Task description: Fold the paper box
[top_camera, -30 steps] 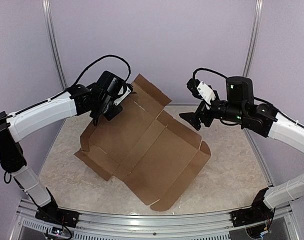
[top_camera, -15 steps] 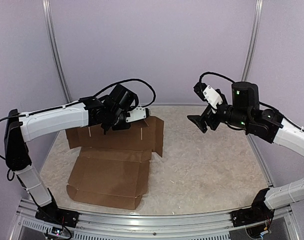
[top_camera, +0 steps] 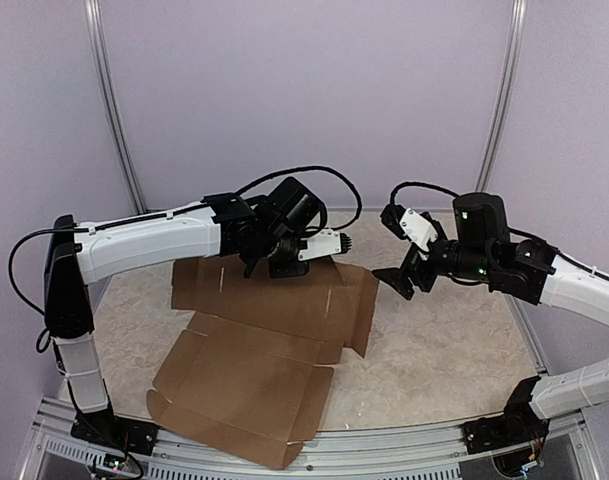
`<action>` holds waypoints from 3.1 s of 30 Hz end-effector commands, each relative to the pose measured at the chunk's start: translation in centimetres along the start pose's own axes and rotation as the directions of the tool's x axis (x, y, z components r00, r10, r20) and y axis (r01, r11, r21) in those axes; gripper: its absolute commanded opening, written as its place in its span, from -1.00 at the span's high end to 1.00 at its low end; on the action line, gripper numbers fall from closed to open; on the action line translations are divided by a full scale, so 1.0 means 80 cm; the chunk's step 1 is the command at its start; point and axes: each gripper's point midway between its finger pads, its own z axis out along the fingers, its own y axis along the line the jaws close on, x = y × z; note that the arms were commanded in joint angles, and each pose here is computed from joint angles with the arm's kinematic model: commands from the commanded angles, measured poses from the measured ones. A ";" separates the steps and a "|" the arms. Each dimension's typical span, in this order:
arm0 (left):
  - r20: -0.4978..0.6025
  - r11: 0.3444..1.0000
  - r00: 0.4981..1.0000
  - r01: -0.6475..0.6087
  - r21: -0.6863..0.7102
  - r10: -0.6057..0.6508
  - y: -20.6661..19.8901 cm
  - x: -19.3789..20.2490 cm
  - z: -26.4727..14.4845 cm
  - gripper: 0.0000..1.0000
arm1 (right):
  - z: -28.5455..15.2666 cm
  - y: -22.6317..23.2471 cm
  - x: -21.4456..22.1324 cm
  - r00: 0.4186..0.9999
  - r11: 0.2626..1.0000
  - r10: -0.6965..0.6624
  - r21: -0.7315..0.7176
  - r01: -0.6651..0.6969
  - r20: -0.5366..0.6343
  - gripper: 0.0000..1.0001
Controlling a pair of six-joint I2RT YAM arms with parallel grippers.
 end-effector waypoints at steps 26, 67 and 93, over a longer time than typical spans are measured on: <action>0.396 0.854 0.769 0.514 0.086 -0.503 0.058 -0.006 -0.139 0.38 | 0.028 0.020 -0.020 0.995 0.993 0.076 -0.091 -0.070 0.069 -0.99; 0.173 0.037 -0.003 0.973 0.227 -0.985 -0.021 0.228 -0.131 -0.65 | 0.341 -0.019 0.094 0.756 0.692 0.400 -0.370 -0.620 -0.518 -0.67; 0.078 0.059 0.040 0.960 0.273 -0.996 -0.029 0.207 -0.099 -0.78 | 0.367 0.037 0.159 0.685 0.530 0.397 -0.457 -0.715 -0.612 -0.54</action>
